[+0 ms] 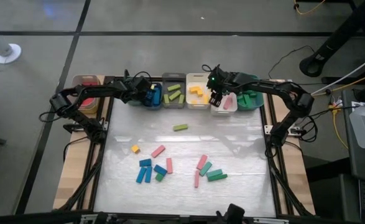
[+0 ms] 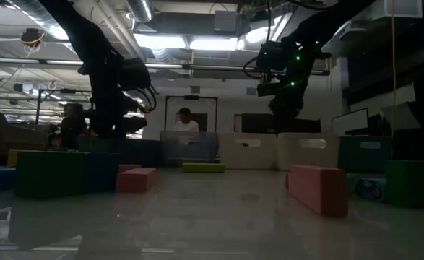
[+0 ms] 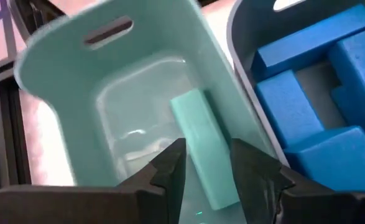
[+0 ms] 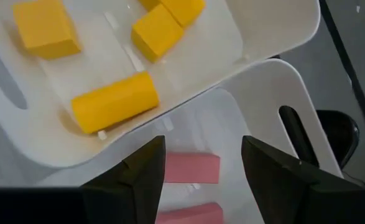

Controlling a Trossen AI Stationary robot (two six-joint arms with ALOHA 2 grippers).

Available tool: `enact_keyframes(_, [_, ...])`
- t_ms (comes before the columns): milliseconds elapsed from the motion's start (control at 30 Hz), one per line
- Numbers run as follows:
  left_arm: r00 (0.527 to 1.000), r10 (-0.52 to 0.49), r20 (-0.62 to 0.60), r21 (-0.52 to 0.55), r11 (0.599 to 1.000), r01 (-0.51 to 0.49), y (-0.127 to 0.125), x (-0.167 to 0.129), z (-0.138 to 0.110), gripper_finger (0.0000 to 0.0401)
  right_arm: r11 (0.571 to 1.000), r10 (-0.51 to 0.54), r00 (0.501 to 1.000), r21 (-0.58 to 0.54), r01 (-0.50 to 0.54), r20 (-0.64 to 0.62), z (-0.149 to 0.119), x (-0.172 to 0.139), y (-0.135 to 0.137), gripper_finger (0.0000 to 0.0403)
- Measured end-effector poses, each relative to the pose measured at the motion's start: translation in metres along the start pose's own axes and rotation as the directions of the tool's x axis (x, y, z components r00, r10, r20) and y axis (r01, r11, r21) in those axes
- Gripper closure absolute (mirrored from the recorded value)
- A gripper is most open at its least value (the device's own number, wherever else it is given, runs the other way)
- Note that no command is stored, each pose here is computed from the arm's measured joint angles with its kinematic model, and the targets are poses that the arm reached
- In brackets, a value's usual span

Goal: Sort blocks
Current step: Put the light green block into the grey bin

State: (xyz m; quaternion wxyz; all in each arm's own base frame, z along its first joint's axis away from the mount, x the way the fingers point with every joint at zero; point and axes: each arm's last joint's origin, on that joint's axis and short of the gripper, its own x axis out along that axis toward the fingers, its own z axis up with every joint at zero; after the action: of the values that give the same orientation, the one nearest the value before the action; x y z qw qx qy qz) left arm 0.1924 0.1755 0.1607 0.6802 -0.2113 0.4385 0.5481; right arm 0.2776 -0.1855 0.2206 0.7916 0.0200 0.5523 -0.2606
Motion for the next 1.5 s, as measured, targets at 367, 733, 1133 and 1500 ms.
enact_keyframes(367, [0.988,-0.059,0.145,-0.004,0.998,0.06,0.007,-0.035,0.022,0.0288,0.994,0.055,0.989,-0.103,-0.041,0.137,0.003,-0.044,0.011,0.0191])
enact_keyframes(733, [0.98,-0.075,0.186,-0.014,0.997,0.079,0.014,-0.052,0.023,0.0288,0.93,0.303,0.934,-0.273,-0.247,0.188,0.012,-0.054,0.073,0.0191])
enact_keyframes(1133, [0.933,-0.339,0.12,0.197,0.929,0.313,-0.024,-0.071,0.005,0.0288,0.867,0.383,0.893,-0.427,-0.259,0.236,0.031,0.001,0.14,0.0191])
enact_keyframes(1500, [0.892,-0.443,0.092,0.323,0.86,0.394,-0.056,-0.094,-0.02,0.0288,0.772,0.553,0.811,-0.484,-0.412,0.192,0.031,0.042,0.162,0.0191])
